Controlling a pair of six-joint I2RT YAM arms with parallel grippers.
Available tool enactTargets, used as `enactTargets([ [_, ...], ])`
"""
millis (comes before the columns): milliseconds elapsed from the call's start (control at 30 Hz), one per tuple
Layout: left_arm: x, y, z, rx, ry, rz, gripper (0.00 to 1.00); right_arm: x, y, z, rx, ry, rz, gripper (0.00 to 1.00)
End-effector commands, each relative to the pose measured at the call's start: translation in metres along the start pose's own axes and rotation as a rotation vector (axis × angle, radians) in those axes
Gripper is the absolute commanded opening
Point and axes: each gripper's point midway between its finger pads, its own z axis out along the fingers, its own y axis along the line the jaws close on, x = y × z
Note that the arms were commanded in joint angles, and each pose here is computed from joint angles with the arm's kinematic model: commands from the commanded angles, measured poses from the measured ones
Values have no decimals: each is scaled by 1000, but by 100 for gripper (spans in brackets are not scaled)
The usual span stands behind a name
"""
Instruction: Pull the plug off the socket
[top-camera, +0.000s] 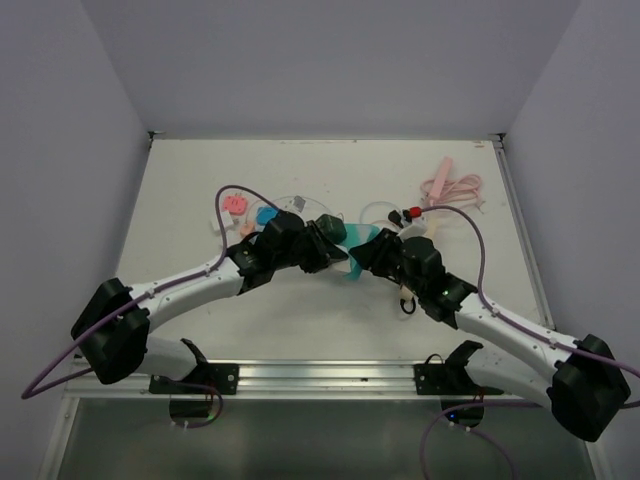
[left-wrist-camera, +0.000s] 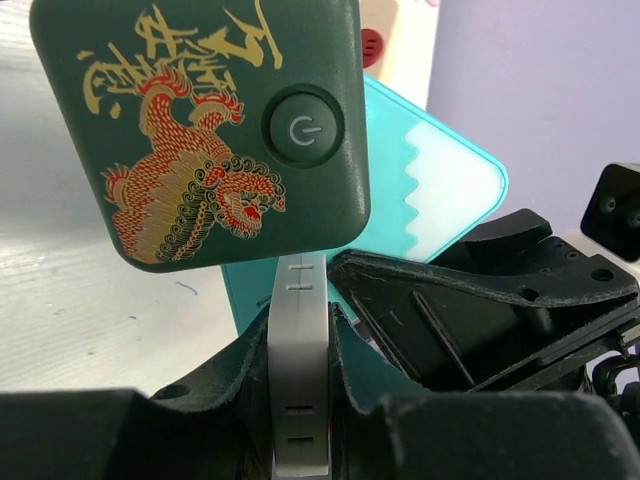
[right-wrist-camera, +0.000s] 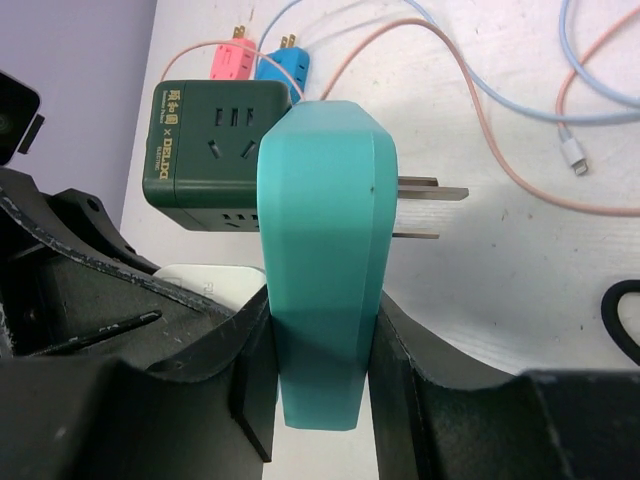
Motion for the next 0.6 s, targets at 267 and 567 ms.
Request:
enactTargets([
  [267,-15,-25,-28,93,-49,-50,0,-78,-57,-41,404,-263,-293,0],
  [567,-29,-13,-50,63,-91,-55,0,-109,-66,-58,483,-357,-358,0],
])
